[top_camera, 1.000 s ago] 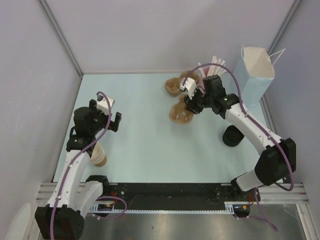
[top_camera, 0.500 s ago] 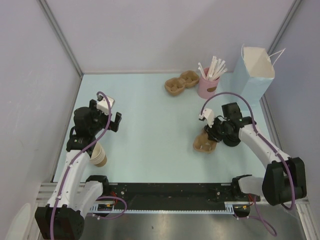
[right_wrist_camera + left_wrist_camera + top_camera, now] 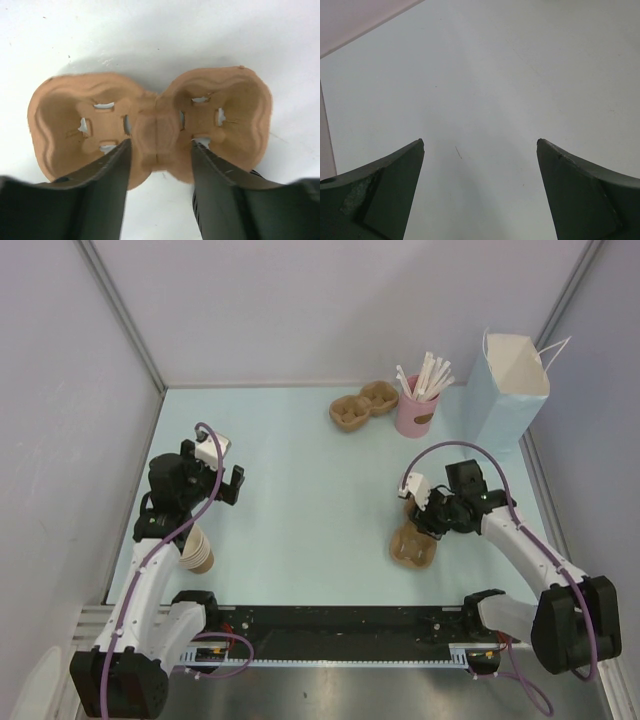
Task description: Pack the takeout coffee
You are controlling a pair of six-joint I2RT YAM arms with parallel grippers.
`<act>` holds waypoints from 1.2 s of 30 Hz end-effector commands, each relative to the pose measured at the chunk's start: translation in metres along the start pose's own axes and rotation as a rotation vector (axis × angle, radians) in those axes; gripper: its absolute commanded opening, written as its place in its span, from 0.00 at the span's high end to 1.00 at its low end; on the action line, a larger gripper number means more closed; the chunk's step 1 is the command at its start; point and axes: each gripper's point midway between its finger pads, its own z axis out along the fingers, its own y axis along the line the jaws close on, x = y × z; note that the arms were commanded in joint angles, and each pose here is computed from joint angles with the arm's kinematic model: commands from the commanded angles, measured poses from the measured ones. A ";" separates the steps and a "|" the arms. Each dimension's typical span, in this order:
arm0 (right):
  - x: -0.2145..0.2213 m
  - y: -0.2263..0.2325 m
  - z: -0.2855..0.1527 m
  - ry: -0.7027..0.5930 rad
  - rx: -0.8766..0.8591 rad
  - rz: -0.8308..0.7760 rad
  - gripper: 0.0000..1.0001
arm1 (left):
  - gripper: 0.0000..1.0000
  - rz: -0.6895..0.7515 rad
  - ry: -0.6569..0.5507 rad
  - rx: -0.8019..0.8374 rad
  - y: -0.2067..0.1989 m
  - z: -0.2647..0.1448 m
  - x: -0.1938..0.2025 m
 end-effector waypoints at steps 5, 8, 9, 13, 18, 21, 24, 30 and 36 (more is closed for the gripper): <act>-0.057 -0.029 -0.062 -0.166 0.254 -0.166 0.17 | 0.01 0.018 -0.066 0.002 0.003 -0.005 -0.025; -0.102 -0.085 -0.116 -0.314 0.558 -0.105 0.14 | 0.00 0.017 -0.068 0.001 0.003 -0.006 -0.025; -0.102 -0.106 -0.127 -0.303 0.655 -0.046 0.14 | 0.01 0.016 -0.069 0.001 0.003 -0.006 -0.025; -0.118 -0.170 -0.184 -0.433 0.920 0.113 0.15 | 0.01 0.018 -0.075 -0.001 0.003 -0.008 -0.027; -0.128 -0.226 -0.238 -0.575 1.117 0.339 0.18 | 0.01 0.019 -0.082 -0.003 0.003 -0.010 -0.028; -0.115 -0.257 -0.259 -0.583 1.219 0.443 0.19 | 0.01 0.021 -0.082 -0.001 0.003 -0.009 -0.029; -0.110 -0.279 -0.278 -0.628 1.305 0.513 0.21 | 0.01 0.016 -0.074 0.006 0.002 -0.007 -0.026; -0.111 -0.310 -0.279 -0.661 1.317 0.539 0.23 | 0.01 0.019 -0.071 0.010 0.001 -0.006 -0.025; -0.109 -0.340 -0.256 -0.621 1.288 0.549 0.24 | 0.00 0.018 -0.066 0.012 0.002 -0.005 -0.024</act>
